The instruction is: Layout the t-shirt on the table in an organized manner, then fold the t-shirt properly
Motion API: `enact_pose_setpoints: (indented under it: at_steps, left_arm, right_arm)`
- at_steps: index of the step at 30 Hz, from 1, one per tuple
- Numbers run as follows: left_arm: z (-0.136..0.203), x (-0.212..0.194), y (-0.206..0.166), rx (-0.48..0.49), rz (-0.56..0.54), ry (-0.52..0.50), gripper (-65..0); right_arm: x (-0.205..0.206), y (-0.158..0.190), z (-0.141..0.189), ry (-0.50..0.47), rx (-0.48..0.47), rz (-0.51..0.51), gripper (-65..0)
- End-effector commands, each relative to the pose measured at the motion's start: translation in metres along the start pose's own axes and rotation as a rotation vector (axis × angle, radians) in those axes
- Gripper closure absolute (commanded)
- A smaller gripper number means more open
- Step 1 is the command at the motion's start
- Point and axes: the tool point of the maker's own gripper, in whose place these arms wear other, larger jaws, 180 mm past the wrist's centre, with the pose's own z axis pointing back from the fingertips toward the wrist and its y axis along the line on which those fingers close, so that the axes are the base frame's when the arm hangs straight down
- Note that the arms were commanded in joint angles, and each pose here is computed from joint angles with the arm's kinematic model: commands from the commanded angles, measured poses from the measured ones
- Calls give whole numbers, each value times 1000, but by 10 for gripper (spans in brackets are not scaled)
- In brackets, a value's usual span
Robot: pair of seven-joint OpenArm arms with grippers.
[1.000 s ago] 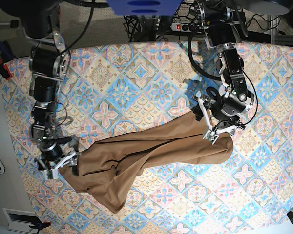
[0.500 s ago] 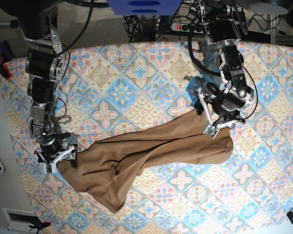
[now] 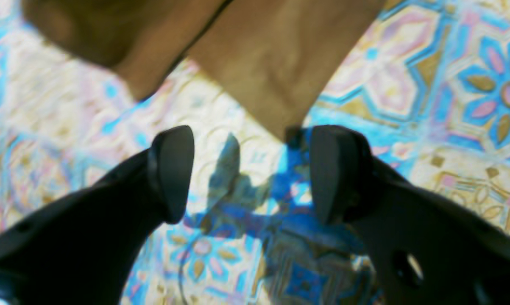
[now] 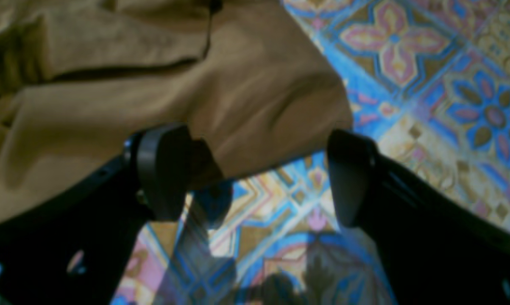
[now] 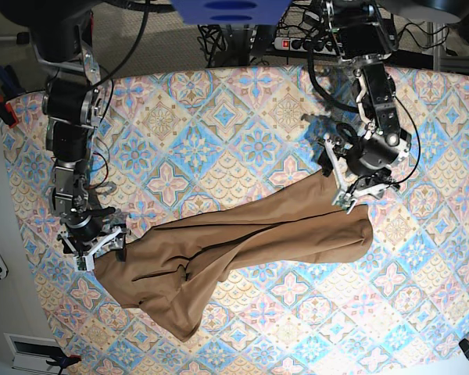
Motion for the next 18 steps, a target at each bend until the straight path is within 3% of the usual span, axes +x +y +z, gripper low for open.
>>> enact_pose_setpoints:
  at_steps: [1, 4, 8, 14, 16, 18]
  left_arm:
    - [4, 12, 4, 13, -8, -41, -397]
    - [5, 11, 5, 17, -9, -38, -397]
    - [7, 5, 11, 28, -26, -24, -397]
    - [8, 2, 18, 43, -38, -14, -397]
    - [8, 1, 19, 47, -41, -9, -397]
    - [8, 1, 19, 48, -41, -6, -397]
  right_arm:
    - [34, -9, -1, -82, -15, 7, -481]
    - [26, 3, -5, -62, 6, -6, -481]
    - [-26, 24, -9, 63, 54, -15, -481]
    - [-50, 64, -16, 67, 114, -79, -473]
    - [-50, 65, -16, 67, 117, -77, -418]
    - [-49, 65, -16, 65, 117, -74, -305]
